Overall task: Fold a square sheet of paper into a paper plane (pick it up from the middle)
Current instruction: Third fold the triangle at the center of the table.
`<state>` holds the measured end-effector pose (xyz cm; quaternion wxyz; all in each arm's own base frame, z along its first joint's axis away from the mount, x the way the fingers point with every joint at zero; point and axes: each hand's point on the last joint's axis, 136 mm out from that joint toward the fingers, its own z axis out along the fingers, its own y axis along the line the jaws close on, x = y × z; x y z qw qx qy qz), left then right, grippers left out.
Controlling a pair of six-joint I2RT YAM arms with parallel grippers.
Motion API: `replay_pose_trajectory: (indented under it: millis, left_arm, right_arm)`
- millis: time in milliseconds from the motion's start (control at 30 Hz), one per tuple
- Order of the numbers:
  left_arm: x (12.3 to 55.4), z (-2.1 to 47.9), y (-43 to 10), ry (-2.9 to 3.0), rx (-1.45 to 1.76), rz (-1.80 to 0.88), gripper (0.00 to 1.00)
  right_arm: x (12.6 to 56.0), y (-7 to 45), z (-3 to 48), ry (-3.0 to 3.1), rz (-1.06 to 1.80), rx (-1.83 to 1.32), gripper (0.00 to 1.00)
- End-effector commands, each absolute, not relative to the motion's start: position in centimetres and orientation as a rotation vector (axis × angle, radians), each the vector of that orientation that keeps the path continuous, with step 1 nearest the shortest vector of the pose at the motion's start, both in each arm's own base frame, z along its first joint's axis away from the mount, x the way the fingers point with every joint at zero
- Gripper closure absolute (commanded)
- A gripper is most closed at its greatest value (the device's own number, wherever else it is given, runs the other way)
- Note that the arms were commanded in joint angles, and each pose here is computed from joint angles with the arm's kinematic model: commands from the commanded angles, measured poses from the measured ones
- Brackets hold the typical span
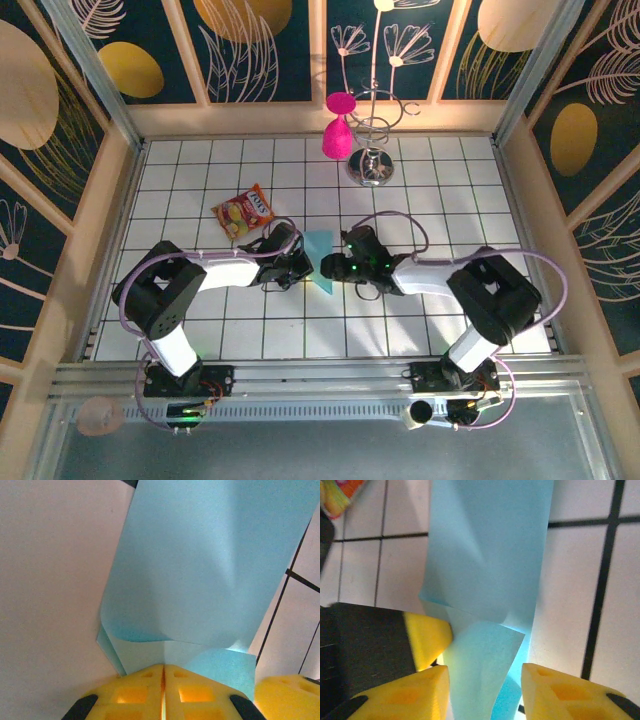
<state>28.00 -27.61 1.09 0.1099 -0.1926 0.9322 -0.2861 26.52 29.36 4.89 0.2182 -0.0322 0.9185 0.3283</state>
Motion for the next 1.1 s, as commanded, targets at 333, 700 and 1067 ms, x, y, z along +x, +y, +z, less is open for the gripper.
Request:
replay_pose_trajectory:
  millis: [333, 700, 1067]
  left_arm:
    - [26.4, -1.9, -25.7, 2.802, -0.639, -0.72, 0.92]
    - [26.5, -1.5, -26.3, 2.796, -0.627, -0.769, 0.92]
    - [26.4, -1.5, -26.2, 2.8, -0.625, -0.764, 0.92]
  right_arm:
    - [24.1, 31.5, 7.3, 2.565, 1.074, -0.286, 0.89]
    - [23.3, 33.1, 4.0, 2.721, 1.029, -0.329, 0.94]
    - [23.4, 32.3, 2.3, 2.782, 0.933, -0.314, 0.95]
